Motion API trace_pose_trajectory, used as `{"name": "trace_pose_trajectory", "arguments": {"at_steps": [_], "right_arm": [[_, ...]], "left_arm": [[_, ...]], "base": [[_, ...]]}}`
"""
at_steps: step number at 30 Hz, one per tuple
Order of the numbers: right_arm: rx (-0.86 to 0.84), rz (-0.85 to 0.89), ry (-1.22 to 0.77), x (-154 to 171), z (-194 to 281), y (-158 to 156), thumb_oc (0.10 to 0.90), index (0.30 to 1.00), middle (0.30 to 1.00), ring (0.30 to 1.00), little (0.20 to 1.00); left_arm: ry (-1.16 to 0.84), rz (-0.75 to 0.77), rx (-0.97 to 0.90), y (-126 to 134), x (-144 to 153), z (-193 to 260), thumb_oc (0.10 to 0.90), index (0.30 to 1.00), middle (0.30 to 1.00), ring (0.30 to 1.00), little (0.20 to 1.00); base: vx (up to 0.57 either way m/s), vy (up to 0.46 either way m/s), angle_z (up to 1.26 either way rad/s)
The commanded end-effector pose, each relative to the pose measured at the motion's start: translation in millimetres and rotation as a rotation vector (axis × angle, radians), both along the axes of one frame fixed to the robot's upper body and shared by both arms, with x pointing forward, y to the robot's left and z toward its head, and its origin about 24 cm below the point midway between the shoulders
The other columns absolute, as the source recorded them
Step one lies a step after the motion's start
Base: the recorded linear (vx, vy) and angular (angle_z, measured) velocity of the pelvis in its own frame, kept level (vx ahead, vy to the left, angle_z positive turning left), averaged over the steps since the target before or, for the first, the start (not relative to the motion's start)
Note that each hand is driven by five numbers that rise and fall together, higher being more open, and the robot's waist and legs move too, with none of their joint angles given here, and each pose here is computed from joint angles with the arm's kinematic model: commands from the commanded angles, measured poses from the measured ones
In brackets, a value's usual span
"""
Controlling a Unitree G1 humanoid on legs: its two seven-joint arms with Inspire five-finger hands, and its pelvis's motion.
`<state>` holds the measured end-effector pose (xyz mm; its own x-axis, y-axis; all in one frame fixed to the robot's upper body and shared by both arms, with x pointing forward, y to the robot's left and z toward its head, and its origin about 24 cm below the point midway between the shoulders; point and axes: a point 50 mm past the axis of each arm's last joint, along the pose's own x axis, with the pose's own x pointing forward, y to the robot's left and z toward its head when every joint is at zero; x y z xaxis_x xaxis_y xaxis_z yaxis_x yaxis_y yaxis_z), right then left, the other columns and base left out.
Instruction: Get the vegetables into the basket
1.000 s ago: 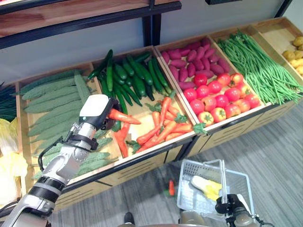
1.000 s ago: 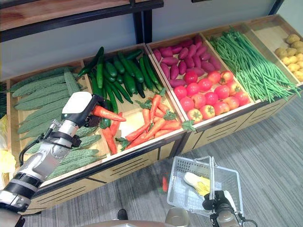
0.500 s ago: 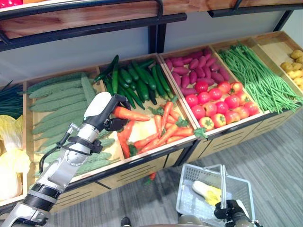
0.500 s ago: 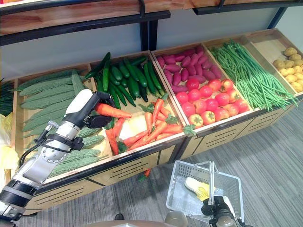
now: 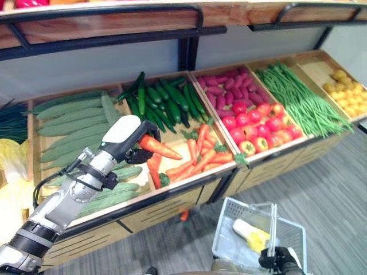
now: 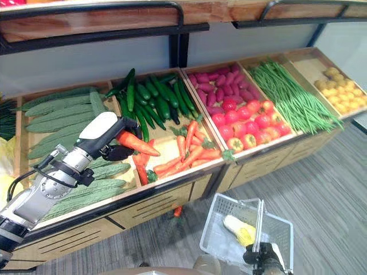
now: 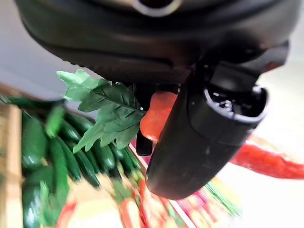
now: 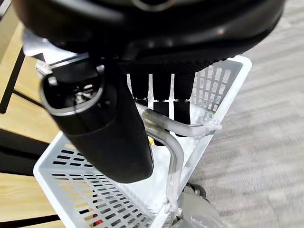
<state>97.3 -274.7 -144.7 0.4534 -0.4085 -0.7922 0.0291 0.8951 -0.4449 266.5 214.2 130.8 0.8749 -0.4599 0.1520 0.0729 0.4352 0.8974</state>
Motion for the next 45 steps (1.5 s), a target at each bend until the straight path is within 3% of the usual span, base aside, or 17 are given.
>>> {"name": "trace_pose_trajectory", "arguments": {"at_steps": [1, 8, 24, 26, 38, 45], "right_arm": [[-0.072, 0.010, 0.043, -17.4, 4.7, -21.6, 0.400, 0.300, 0.300, 0.300, 0.300], [-0.107, 0.054, 0.039, -6.2, 8.8, -26.3, 0.400, 0.300, 0.300, 0.300, 0.300], [-0.200, -0.009, -0.024, -2.4, 26.3, -57.1, 0.400, 0.300, 0.300, 0.300, 0.300], [-0.267, -0.017, -0.044, 8.4, 39.7, -76.6, 0.400, 0.300, 0.300, 0.300, 0.300], [-0.214, 0.042, -0.039, 9.0, 31.2, -60.2, 0.400, 0.300, 0.300, 0.300, 0.300], [-0.193, 0.077, -0.095, 30.8, 31.5, -45.9, 0.400, 0.300, 0.300, 0.300, 0.300]], "left_arm": [[-0.281, -0.059, -0.062, -0.5, -7.1, 64.6, 0.400, 0.300, 0.300, 0.300, 0.300], [-0.257, 0.036, -0.046, 21.1, -21.3, 55.6, 0.400, 0.300, 0.300, 0.300, 0.300], [-0.249, -0.021, -0.135, 2.6, -13.0, 49.3, 0.400, 0.300, 0.300, 0.300, 0.300], [-0.249, -0.032, -0.189, -5.1, -11.7, 43.8, 0.400, 0.300, 0.300, 0.300, 0.300], [-0.245, -0.032, -0.172, 0.1, -19.7, 43.3, 0.400, 0.300, 0.300, 0.300, 0.300], [-0.236, -0.025, -0.142, 7.0, -23.2, 44.3, 0.400, 0.300, 0.300, 0.300, 0.300]], "base": [[-0.22, 0.145, -0.89], [-0.11, -0.125, -0.83], [-0.06, -0.200, -0.13], [-0.05, -0.103, -0.82], [0.05, 0.101, -0.68], [-0.08, 0.178, -0.72]]}}
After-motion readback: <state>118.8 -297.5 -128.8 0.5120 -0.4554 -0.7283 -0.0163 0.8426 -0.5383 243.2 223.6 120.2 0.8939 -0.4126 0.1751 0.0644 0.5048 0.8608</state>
